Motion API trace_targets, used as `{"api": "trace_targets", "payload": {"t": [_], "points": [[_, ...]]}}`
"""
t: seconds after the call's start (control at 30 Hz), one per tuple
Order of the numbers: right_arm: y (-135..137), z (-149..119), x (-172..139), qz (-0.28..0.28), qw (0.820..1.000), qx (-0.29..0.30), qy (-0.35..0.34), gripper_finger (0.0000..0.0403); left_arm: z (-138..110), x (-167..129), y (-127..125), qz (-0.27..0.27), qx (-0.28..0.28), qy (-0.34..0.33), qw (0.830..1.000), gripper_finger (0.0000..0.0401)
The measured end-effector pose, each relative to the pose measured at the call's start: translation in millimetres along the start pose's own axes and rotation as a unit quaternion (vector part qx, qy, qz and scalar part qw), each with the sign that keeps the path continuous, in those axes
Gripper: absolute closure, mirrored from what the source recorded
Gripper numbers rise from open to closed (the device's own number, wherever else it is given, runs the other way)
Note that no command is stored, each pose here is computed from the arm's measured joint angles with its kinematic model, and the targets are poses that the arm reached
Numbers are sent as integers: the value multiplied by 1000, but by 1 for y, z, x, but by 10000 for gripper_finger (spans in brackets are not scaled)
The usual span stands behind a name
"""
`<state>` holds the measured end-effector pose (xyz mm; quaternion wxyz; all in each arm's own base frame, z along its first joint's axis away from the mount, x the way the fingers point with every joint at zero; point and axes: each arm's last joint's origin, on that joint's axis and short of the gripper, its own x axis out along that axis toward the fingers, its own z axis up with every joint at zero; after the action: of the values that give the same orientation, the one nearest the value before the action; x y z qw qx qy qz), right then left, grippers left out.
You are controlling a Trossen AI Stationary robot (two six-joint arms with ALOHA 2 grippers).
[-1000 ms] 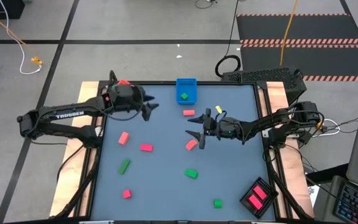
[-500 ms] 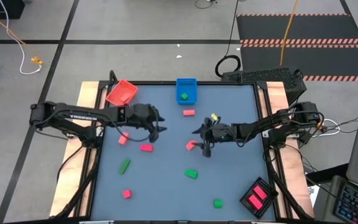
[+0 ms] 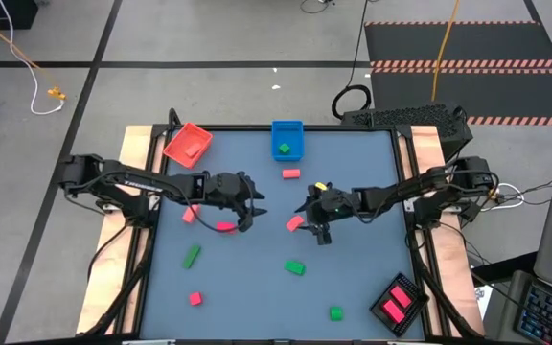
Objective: Sort & place blocks by color
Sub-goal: Put the orange block into the orange bin
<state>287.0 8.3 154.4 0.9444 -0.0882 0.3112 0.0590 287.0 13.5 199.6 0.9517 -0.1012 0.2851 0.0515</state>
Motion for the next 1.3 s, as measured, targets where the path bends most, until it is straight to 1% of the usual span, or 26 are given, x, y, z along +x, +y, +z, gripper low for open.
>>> {"api": "trace_targets", "payload": {"t": [0.1,0.23,0.33,0.43,0.53,0.6,0.7,0.83,1.0,1.17,1.3], "points": [[-9,12,-1,22,999,9,26,171,0,1,3,4,2,0,1000,169],[-18,21,-3,45,998,6,35,171,1,0,7,11,0,1,1000,169],[-23,21,-3,56,998,9,40,171,1,0,11,16,13,1,1000,169],[-24,18,6,69,996,14,54,172,3,0,19,27,33,0,999,169],[-23,16,24,79,994,15,77,172,8,-1,30,43,19,-20,999,169],[-22,15,35,90,990,8,106,172,10,-2,36,50,12,-31,998,169],[-23,19,46,99,986,-4,136,172,11,-3,41,57,7,-30,998,169],[-25,24,51,110,981,-27,160,172,9,-3,42,60,8,-22,998,169],[-21,14,51,138,969,-27,204,172,7,-3,42,60,14,-8,998,169],[-21,15,50,138,969,-32,202,174,6,-3,43,61,17,-3,998,169],[-22,18,52,132,973,-27,186,191,6,-3,43,61,9,-3,998,169]]}}
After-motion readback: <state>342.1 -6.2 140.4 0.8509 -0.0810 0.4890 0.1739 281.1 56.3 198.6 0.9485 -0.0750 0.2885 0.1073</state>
